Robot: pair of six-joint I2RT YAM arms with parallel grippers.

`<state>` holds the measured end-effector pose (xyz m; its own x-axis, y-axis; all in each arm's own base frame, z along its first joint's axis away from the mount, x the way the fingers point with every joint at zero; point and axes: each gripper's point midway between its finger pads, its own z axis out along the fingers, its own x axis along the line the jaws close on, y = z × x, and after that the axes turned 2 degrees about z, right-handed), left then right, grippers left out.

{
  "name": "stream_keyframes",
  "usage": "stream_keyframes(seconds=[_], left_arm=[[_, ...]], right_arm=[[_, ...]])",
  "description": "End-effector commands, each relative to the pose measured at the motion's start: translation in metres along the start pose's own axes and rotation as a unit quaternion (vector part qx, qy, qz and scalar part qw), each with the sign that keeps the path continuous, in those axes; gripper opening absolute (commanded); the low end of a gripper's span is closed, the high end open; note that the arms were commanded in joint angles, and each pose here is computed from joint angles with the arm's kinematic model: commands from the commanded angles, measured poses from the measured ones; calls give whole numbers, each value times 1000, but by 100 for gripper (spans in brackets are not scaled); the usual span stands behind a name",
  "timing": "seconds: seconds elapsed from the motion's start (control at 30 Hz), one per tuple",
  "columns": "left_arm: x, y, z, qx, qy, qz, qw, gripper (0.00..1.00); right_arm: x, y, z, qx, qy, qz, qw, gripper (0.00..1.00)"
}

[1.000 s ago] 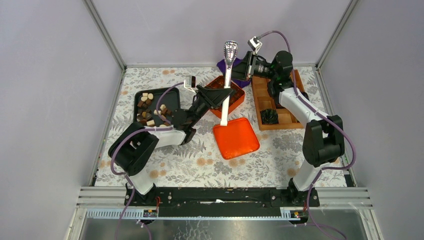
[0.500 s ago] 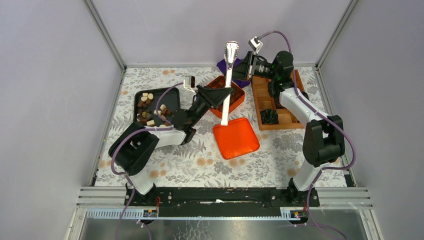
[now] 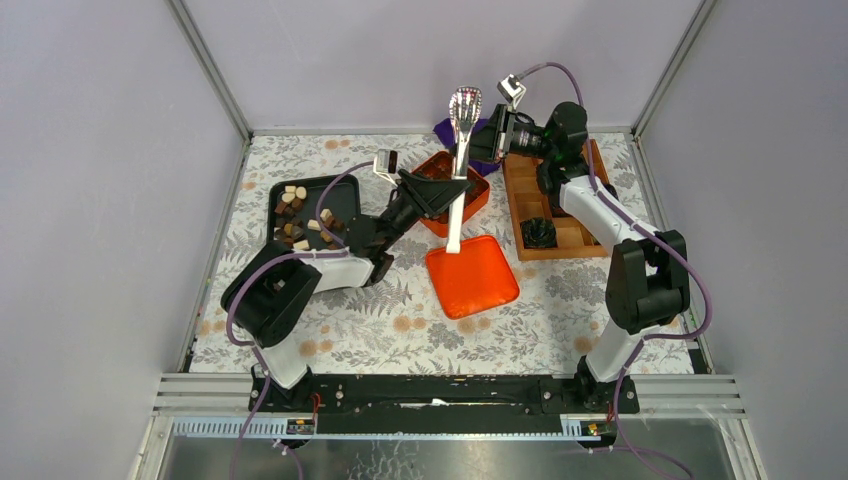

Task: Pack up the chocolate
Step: Pick up the clamp at the center of the board.

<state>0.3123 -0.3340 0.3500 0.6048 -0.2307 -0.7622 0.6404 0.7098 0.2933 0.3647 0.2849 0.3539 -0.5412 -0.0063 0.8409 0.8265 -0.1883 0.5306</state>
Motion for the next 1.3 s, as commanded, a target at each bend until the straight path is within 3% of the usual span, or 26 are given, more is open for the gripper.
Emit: stream_keyframes(seconds=[0.0, 0.3, 0.63, 0.87, 1.27], left_arm=[[1, -5, -3, 21, -15, 18, 1000, 69], [-3, -4, -5, 17, -19, 54, 998, 80], [-7, -1, -4, 10, -26, 78, 997, 82], [-8, 1, -5, 4, -25, 96, 995, 93], [-5, 3, -6, -3, -21, 124, 992, 88]], right_arm=[[25, 0, 1, 11, 27, -37, 999, 9], [22, 0, 0, 6, 25, -25, 999, 9], [16, -1, 0, -1, 18, -7, 1000, 9], [14, -2, 1, 0, 16, -3, 1000, 9], [9, -3, 1, 1, 7, 2, 1000, 9]])
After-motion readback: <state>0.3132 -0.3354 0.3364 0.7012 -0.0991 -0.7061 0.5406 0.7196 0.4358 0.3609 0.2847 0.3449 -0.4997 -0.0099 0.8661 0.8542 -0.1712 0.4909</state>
